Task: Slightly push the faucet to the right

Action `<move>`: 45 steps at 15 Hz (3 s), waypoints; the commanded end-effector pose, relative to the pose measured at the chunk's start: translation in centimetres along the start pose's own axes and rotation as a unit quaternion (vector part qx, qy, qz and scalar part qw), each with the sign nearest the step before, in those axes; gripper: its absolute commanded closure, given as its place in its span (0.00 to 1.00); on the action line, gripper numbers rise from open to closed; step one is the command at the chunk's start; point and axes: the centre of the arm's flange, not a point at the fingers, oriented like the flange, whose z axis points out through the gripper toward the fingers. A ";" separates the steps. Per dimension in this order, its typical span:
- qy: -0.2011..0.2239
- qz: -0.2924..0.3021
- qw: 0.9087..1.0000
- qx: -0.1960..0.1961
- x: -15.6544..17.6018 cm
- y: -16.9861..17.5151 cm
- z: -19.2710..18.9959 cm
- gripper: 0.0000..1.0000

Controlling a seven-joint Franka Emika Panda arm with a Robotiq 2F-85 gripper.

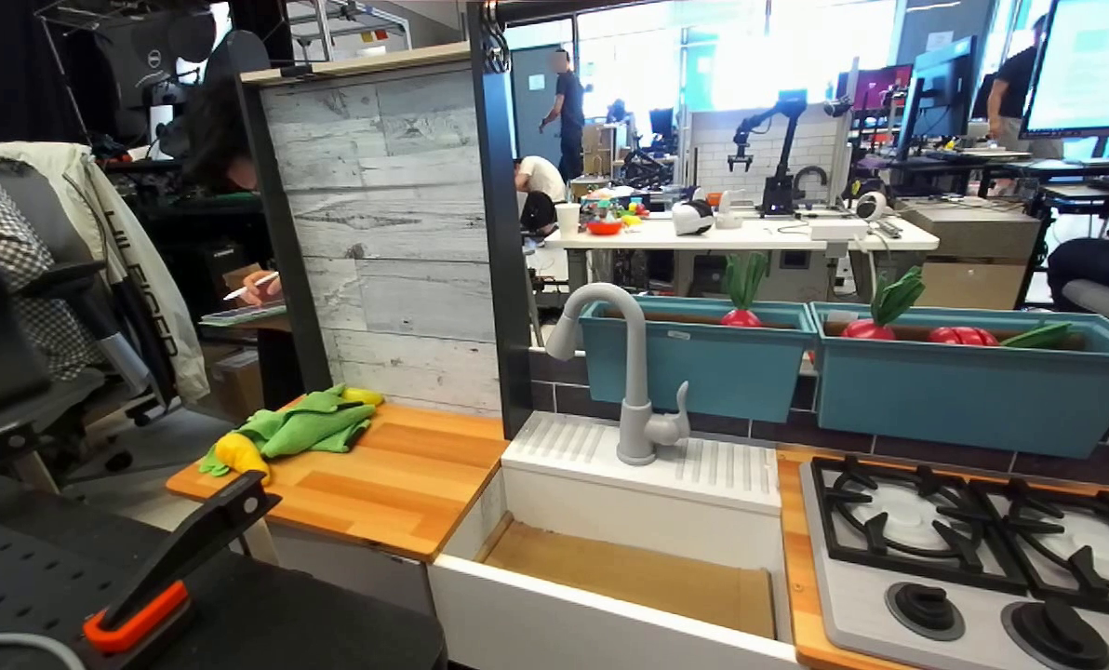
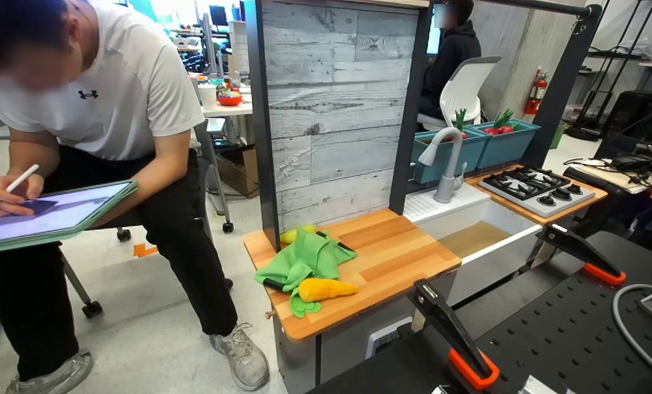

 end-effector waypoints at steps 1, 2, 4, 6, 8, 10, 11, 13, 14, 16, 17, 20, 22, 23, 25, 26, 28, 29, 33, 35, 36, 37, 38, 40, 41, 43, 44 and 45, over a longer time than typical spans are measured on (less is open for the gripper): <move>-0.016 0.069 0.997 -0.012 0.7 5.2 3.8 0.00; -0.026 0.089 0.996 -0.006 0.8 6.9 4.9 0.00; -0.028 0.139 0.990 -0.004 0.9 10.5 7.0 0.00; -0.033 0.181 0.983 -0.004 1.3 13.6 8.6 0.00; -0.029 0.218 0.975 -0.011 1.9 16.0 9.9 0.00; -0.024 0.250 0.968 -0.018 3.1 17.8 11.0 0.00; -0.025 0.264 0.964 -0.020 3.6 18.5 11.6 0.00; -0.023 0.287 0.957 -0.023 4.9 20.4 11.9 0.00; -0.022 0.296 0.955 -0.026 5.9 20.9 12.3 0.00; -0.019 0.311 0.950 -0.038 8.0 22.0 12.8 0.00; -0.017 0.317 0.947 -0.043 9.1 22.6 13.2 0.00; -0.005 0.343 0.937 -0.062 12.5 24.3 14.2 0.00; 0.002 0.360 0.930 -0.074 14.6 25.6 15.0 0.00; 0.003 0.368 0.927 -0.078 15.5 26.1 15.4 0.00; -0.005 0.361 0.930 -0.067 13.3 25.6 14.8 0.00; -0.002 0.364 0.929 -0.070 14.1 26.0 15.1 0.00; -0.001 0.367 0.928 -0.072 15.0 26.3 15.6 0.00; -0.001 0.367 0.927 -0.073 15.1 26.3 15.6 0.00; 0.004 0.392 0.917 -0.071 15.4 26.5 16.7 0.00; -0.012 0.409 0.910 -0.071 16.4 26.9 19.0 0.00; -0.015 0.419 0.905 -0.073 16.9 26.8 20.4 0.00; -0.023 0.424 0.902 -0.072 17.2 26.8 21.4 0.00; -0.021 0.433 0.898 -0.074 17.7 26.6 22.5 0.00; -0.024 0.448 0.890 -0.078 18.6 26.4 24.5 0.00; -0.024 0.456 0.886 -0.081 19.1 26.4 25.5 0.00; -0.025 0.466 0.880 -0.087 20.2 26.3 27.0 0.00; -0.021 0.471 0.877 -0.091 20.7 26.1 27.4 0.00; -0.015 0.475 0.875 -0.093 21.2 26.1 27.8 0.00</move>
